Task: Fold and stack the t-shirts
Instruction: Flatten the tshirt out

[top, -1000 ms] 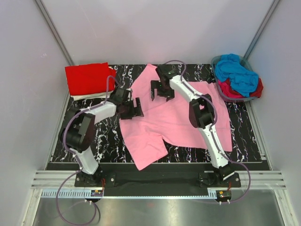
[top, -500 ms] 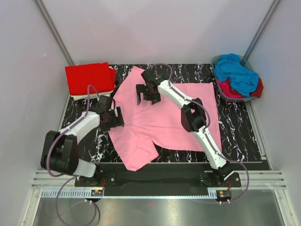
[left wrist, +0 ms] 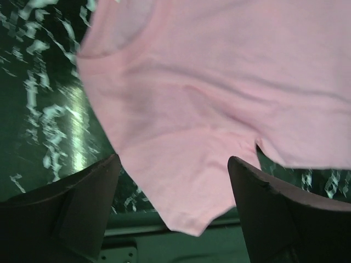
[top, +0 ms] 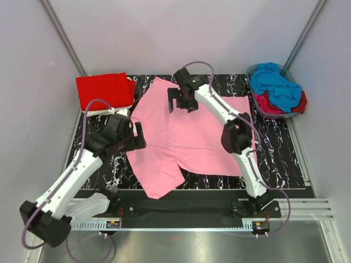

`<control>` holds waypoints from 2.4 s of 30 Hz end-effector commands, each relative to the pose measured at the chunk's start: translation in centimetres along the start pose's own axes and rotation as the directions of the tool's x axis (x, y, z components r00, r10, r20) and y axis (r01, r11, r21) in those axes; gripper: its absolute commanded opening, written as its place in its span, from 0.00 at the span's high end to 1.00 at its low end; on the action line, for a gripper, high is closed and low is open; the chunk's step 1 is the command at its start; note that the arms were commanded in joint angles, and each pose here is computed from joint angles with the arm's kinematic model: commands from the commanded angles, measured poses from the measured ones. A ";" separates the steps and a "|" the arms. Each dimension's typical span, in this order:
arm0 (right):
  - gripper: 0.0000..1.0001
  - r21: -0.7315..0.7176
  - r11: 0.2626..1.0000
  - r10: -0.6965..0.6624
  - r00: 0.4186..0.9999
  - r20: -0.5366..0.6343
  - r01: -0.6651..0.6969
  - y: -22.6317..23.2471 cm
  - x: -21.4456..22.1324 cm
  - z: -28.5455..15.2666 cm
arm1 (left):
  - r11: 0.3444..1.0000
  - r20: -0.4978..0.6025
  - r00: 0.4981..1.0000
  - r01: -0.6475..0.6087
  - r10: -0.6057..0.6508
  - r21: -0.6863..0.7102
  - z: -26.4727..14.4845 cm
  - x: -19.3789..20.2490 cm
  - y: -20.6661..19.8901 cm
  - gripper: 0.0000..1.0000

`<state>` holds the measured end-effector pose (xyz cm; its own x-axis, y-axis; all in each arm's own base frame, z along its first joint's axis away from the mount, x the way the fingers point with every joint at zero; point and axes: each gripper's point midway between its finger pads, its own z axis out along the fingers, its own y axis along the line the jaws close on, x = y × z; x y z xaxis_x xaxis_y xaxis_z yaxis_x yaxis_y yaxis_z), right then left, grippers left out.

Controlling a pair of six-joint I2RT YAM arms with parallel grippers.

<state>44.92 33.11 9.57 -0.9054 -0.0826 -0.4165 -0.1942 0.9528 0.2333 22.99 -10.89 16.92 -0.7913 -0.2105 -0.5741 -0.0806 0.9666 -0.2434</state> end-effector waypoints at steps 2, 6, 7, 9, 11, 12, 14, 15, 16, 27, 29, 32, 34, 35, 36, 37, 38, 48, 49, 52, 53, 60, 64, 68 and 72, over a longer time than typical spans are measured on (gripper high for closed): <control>0.00 0.060 0.997 0.024 0.958 0.286 -0.043 -1.8 -3.4 -14.7 | 0.999 -0.124 0.992 0.035 -0.031 0.027 -2.3 7.1 -0.3 0.19; 0.00 0.103 0.984 0.110 0.951 0.287 -0.145 -5.6 3.1 -15.4 | 0.995 -0.217 0.976 0.055 -0.036 0.084 -2.0 13.4 -0.7 0.24; 0.00 0.079 0.984 0.134 0.948 0.290 -0.163 -5.7 4.1 -15.8 | 0.994 -0.229 0.973 0.053 -0.030 0.095 -2.1 14.5 -0.8 0.24; 0.00 0.028 0.979 0.183 0.939 0.293 -0.199 -6.4 7.1 -16.5 | 0.994 -0.263 0.965 0.039 -0.010 0.105 -1.7 17.3 -1.2 0.24; 0.00 -0.048 0.974 0.225 0.923 0.312 -0.222 -6.0 8.5 -18.0 | 0.994 -0.284 0.959 0.021 0.010 0.105 -1.5 19.3 -1.6 0.23; 0.00 -0.068 0.973 0.232 0.928 0.293 -0.222 -6.3 10.2 -17.9 | 0.996 -0.283 0.959 -0.006 0.032 0.094 -0.9 20.2 -1.4 0.23; 0.00 -0.078 0.968 0.250 0.929 0.273 -0.237 -6.7 11.8 -17.8 | 0.996 -0.291 0.956 0.001 0.027 0.094 -0.3 21.1 -1.7 0.23; 0.00 -0.072 0.968 0.251 0.935 0.250 -0.241 -7.1 13.1 -17.3 | 0.996 -0.301 0.953 -0.005 0.031 0.088 0.1 21.7 -1.5 0.22; 0.00 -0.091 0.967 0.255 0.933 0.255 -0.240 -7.0 13.5 -18.0 | 0.995 -0.306 0.952 -0.003 0.034 0.100 0.6 22.1 -2.0 0.22; 0.00 -0.072 0.969 0.249 0.928 0.277 -0.238 -8.8 16.1 -19.2 | 0.997 -0.285 0.957 -0.043 0.061 0.071 2.5 22.9 -2.0 0.28; 0.00 -0.061 0.969 0.248 0.930 0.271 -0.240 -9.2 16.6 -18.7 | 0.996 -0.280 0.957 -0.054 0.070 0.066 2.7 22.9 -2.1 0.32; 0.00 -0.046 0.969 0.245 0.932 0.268 -0.242 -9.6 17.2 -18.5 | 0.996 -0.277 0.957 -0.073 0.085 0.055 2.9 22.8 -2.2 0.37; 0.00 -0.029 0.971 0.236 0.932 0.276 -0.237 -10.1 17.4 -18.6 | 0.996 -0.273 0.958 -0.083 0.091 0.044 3.1 22.7 -2.1 0.41; 0.00 -0.013 0.972 0.227 0.933 0.280 -0.233 -10.4 17.5 -18.7 | 0.996 -0.269 0.959 -0.082 0.090 0.042 3.2 22.7 -2.1 0.45; 0.00 0.008 0.971 0.226 0.932 0.283 -0.237 -10.9 17.7 -18.7 | 0.996 -0.267 0.959 -0.083 0.091 0.043 3.2 22.6 -2.1 0.46; 0.00 0.048 0.967 0.226 0.928 0.297 -0.251 -11.8 17.9 -18.9 | 0.996 -0.263 0.961 -0.078 0.088 0.046 3.3 22.5 -2.2 0.48; 0.00 0.066 0.961 0.236 0.923 0.304 -0.268 -12.2 18.0 -19.0 | 0.996 -0.262 0.961 -0.077 0.087 0.048 3.4 22.5 -2.2 0.50; 0.00 0.202 0.756 0.495 0.746 0.446 -0.623 -18.8 23.1 -22.0 | 0.994 -0.246 0.966 -0.066 0.084 0.083 3.3 21.9 -2.4 1.00; 0.00 0.174 0.723 0.543 0.706 0.455 -0.668 -18.9 23.4 -22.1 | 0.994 -0.243 0.967 -0.060 0.080 0.089 3.2 21.8 -2.4 1.00; 0.00 0.129 0.653 0.618 0.623 0.479 -0.746 -19.7 25.1 -22.5 | 0.992 -0.232 0.970 -0.047 0.074 0.119 2.9 21.5 -2.8 1.00; 0.00 0.131 0.636 0.628 0.609 0.485 -0.760 -20.1 25.7 -22.3 | 0.991 -0.228 0.971 -0.040 0.069 0.130 2.7 21.3 -3.1 1.00; 0.00 0.080 0.622 0.663 0.579 0.475 -0.779 -19.6 25.7 -22.2 | 0.987 -0.259 0.963 -0.031 0.071 0.155 1.3 22.0 -2.9 0.53; 0.00 0.115 0.629 0.650 0.601 0.466 -0.769 -19.7 25.8 -21.6 | 0.985 -0.277 0.953 -0.078 0.120 0.156 1.1 23.0 -3.2 0.46; 0.00 0.102 0.634 0.657 0.604 0.451 -0.766 -19.3 25.8 -20.8 | 0.983 -0.301 0.936 -0.163 0.182 0.087 1.9 23.8 -3.1 0.44; 0.00 0.112 0.635 0.650 0.606 0.459 -0.765 -19.5 25.8 -20.9 | 0.972 -0.318 0.920 -0.232 0.228 0.024 2.4 23.9 -3.1 0.51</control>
<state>16.66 6.57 12.15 -0.5531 0.6777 -0.4846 0.5929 0.7288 0.3424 4.97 -18.04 1.16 -0.9511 0.0512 -0.3048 0.0972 0.9857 -0.1376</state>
